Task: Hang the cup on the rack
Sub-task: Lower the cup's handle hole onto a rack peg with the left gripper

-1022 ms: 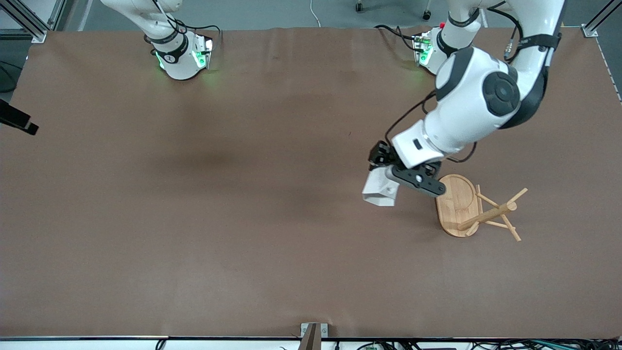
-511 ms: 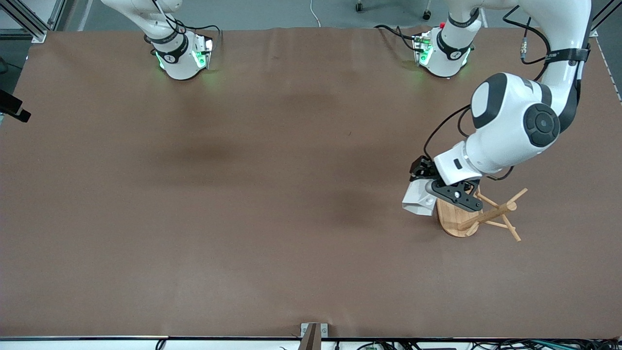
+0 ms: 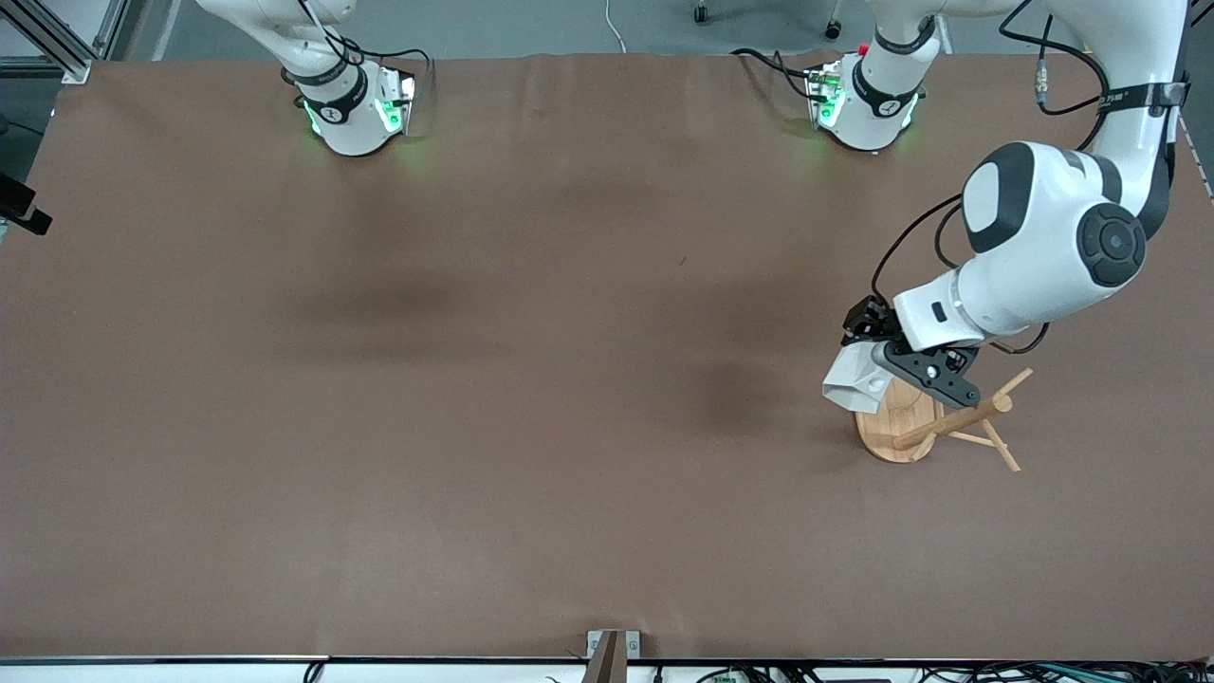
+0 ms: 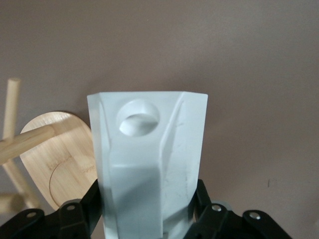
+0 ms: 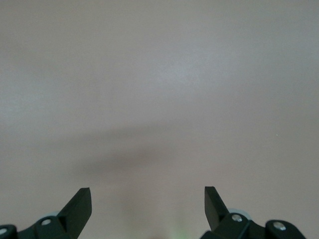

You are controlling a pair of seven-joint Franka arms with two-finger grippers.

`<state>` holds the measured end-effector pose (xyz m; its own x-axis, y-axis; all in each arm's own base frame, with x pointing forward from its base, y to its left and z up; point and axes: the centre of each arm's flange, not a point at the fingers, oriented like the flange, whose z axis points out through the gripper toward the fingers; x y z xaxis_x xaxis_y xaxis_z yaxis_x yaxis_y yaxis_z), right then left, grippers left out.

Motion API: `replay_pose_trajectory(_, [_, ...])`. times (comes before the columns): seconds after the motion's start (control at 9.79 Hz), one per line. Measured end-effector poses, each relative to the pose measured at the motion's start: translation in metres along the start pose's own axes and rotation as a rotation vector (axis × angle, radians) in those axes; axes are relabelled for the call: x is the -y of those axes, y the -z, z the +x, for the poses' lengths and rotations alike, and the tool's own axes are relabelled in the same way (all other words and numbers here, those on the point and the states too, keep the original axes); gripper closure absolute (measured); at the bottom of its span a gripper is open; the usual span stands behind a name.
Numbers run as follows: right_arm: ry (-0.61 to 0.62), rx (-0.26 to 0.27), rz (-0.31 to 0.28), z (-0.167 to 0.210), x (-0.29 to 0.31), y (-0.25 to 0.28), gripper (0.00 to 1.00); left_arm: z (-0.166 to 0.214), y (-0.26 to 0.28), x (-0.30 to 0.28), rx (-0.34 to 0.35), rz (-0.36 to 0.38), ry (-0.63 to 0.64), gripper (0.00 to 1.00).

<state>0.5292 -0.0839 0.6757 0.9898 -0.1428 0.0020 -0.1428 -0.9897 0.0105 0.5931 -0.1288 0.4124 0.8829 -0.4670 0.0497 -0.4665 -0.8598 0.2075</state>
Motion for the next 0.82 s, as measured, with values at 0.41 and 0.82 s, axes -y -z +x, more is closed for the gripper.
replay_pose_trajectory(0.41, [0.005,-0.001,0.000,0.000,0.007,0.001,0.00,-0.013,0.004,0.020,0.015,0.001,0.030,0.26])
replay_pose_trajectory(0.82, [0.005,-0.001,0.000,0.000,0.007,0.001,0.00,-0.020,-0.001,0.032,0.026,0.000,0.053,0.26])
